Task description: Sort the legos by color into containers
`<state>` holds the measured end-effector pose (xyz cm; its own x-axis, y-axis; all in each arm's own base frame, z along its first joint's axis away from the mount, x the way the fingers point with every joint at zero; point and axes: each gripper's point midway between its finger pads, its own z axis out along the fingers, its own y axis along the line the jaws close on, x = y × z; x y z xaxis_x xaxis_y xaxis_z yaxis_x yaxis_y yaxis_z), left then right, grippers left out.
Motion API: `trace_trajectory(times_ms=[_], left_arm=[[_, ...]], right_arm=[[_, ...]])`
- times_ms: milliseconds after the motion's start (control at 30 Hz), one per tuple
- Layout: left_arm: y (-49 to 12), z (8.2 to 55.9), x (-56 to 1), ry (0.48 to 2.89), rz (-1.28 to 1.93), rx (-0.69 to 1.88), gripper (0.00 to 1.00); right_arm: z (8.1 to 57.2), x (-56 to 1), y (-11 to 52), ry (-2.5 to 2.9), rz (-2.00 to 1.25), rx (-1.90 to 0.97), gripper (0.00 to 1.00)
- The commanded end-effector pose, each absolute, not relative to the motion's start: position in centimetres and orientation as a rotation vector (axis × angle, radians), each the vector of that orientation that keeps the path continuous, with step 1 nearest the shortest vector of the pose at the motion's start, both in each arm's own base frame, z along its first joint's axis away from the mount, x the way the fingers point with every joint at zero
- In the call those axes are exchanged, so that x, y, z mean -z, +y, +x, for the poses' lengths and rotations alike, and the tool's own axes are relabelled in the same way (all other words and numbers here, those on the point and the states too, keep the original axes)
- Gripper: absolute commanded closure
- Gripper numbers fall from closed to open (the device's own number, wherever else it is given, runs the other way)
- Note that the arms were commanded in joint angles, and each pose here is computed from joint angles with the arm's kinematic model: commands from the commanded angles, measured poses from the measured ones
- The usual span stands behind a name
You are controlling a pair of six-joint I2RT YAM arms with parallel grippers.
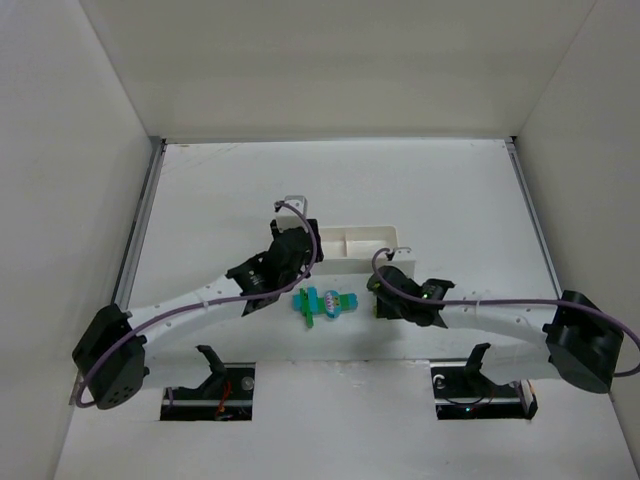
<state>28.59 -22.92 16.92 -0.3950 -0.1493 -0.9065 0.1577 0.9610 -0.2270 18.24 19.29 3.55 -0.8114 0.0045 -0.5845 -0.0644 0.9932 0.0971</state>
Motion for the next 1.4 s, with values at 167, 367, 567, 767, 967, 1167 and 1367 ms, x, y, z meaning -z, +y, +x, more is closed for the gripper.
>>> trace_trajectory(times_ms=[167, 367, 567, 767, 967, 1167, 1367], left_arm=[[-21.8, 30.4, -19.8, 1.936, -0.063, 0.343, 0.51], [-22.1, 30.0, -21.1, 1.905, -0.109, 0.430, 0.50], [-22.6, 29.4, -22.9, 1.879, -0.091, 0.479, 0.48], [-22.9, 29.0, -21.3, 1.902, -0.089, 0.488, 0.47], [-23.2, 29.9, -20.7, 1.916, -0.079, 0.503, 0.47], [-22.8, 30.5, -20.4, 1.924, -0.088, 0.513, 0.46], [-21.8, 30.4, -19.8, 1.941, -0.120, 0.500, 0.46]], right_arm=[[19.0, -5.7, 20.3, 2.478, -0.002, -0.199, 0.56], [18.7, -4.6, 19.5, 2.462, 0.075, -0.159, 0.57], [17.8, -4.7, 20.3, 2.465, 0.070, -0.197, 0.58], [17.5, -2.9, 19.7, 2.511, 0.047, -0.105, 0.65], [17.6, -2.6, 19.7, 2.518, 0.072, -0.083, 0.65], [17.8, -1.6, 20.2, 2.532, 0.061, -0.063, 0.72], [18.0, -5.3, 19.4, 2.464, 0.075, -0.072, 0.81]])
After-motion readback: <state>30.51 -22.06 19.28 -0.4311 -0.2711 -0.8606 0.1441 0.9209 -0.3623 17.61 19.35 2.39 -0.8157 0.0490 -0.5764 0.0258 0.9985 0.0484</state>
